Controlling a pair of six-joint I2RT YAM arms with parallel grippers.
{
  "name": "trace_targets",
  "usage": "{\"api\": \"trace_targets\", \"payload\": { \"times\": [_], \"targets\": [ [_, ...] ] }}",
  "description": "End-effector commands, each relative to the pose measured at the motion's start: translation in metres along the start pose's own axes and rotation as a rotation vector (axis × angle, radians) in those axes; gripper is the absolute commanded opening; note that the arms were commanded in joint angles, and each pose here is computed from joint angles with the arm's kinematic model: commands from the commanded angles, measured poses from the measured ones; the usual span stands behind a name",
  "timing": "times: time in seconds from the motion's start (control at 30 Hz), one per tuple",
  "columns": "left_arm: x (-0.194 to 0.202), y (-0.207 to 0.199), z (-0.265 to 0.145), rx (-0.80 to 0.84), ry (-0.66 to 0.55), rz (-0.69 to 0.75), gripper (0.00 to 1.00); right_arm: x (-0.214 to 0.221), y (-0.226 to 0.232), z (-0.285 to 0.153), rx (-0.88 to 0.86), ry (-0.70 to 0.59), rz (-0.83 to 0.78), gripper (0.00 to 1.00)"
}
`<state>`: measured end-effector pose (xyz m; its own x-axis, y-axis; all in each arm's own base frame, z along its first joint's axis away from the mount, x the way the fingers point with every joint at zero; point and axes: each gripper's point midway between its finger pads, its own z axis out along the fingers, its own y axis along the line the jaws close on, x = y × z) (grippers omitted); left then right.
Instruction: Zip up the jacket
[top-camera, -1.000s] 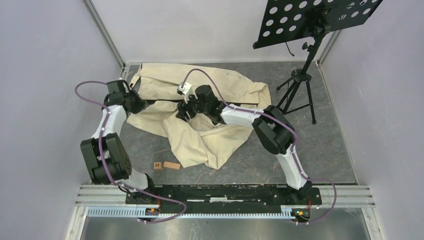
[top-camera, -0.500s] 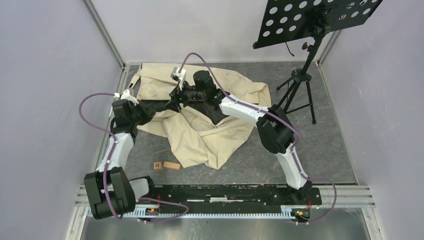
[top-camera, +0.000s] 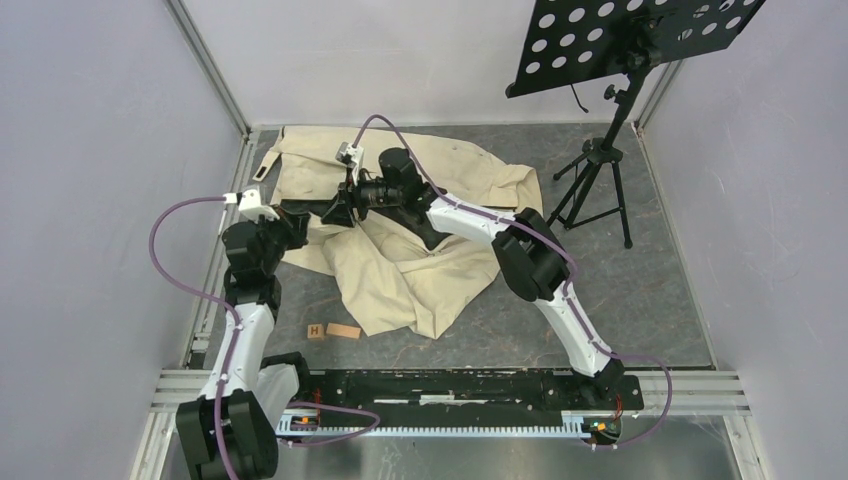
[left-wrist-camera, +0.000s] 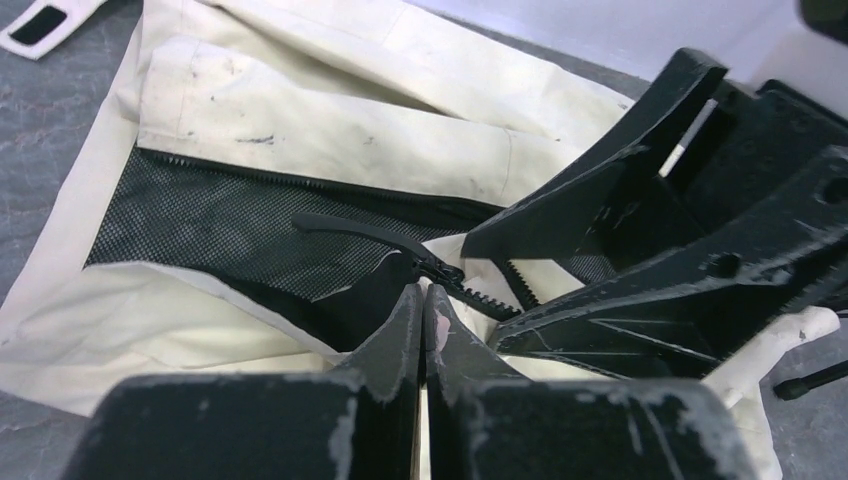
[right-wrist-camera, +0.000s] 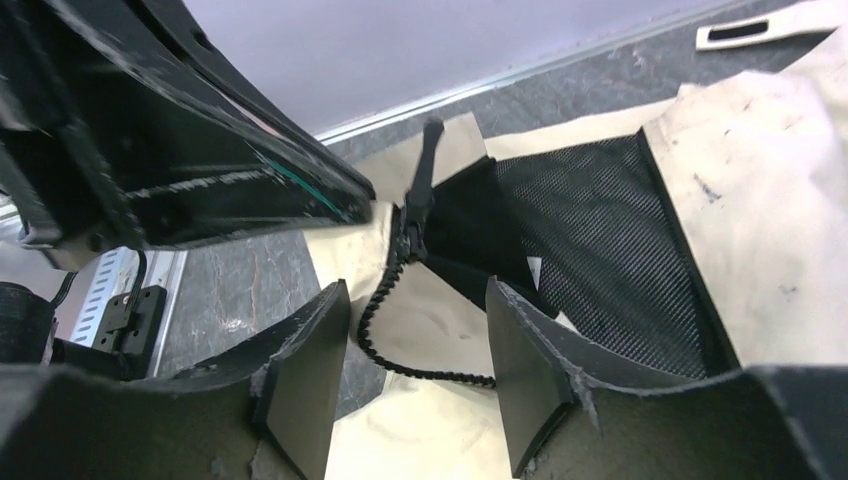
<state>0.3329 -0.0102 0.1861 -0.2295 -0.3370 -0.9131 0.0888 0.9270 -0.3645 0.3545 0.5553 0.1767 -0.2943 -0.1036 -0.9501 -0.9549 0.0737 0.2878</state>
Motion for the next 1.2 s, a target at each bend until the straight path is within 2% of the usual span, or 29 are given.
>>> {"api": "trace_targets", "payload": {
  "times": [0.0, 0.27, 0.37, 0.53, 0.67, 0.7, 0.73, 0.8, 0.93, 0.97, 1.07, 1.17],
  "targets": [
    [-0.026, -0.018, -0.003, 0.089, -0.114, 0.098, 0.02, -0.022, 0.017, 0.002, -0.077, -0.067, 0.001, 0.53],
    [-0.030, -0.031, -0.006, 0.158, -0.139, 0.121, 0.02, -0.018, 0.031, -0.001, -0.147, -0.103, 0.052, 0.47],
    [-0.030, -0.032, -0.007, 0.162, -0.145, 0.119, 0.02, -0.017, 0.030, -0.002, -0.146, -0.102, 0.058, 0.34],
    [-0.031, -0.033, -0.007, 0.163, -0.146, 0.103, 0.02, -0.027, 0.043, -0.016, -0.190, -0.183, 0.059, 0.00],
    [-0.031, -0.025, -0.007, 0.105, -0.134, 0.004, 0.02, -0.034, 0.047, -0.021, -0.193, -0.228, 0.033, 0.00],
    [-0.030, -0.018, -0.007, 0.053, -0.115, -0.058, 0.07, -0.035, 0.046, -0.022, -0.187, -0.233, 0.024, 0.00],
    [-0.031, -0.012, -0.008, 0.004, -0.105, -0.121, 0.23, -0.035, 0.046, -0.022, -0.187, -0.232, 0.011, 0.00],
    [-0.027, -0.010, -0.013, -0.023, -0.076, -0.221, 0.44, -0.034, 0.046, -0.021, -0.190, -0.224, -0.005, 0.00],
    [-0.022, -0.018, -0.019, -0.009, -0.017, -0.347, 0.67, -0.030, 0.046, -0.020, -0.208, -0.207, -0.031, 0.00],
    [-0.024, -0.020, -0.020, 0.002, -0.003, -0.376, 0.70, -0.029, 0.047, -0.020, -0.214, -0.205, -0.038, 0.00],
    [-0.030, -0.029, -0.025, 0.127, 0.055, -0.467, 0.72, -0.027, 0.047, -0.021, -0.223, -0.197, -0.034, 0.00],
    [-0.027, -0.037, -0.026, 0.223, 0.112, -0.495, 0.71, -0.026, 0.049, -0.020, -0.229, -0.194, -0.018, 0.00]
  ]
}}
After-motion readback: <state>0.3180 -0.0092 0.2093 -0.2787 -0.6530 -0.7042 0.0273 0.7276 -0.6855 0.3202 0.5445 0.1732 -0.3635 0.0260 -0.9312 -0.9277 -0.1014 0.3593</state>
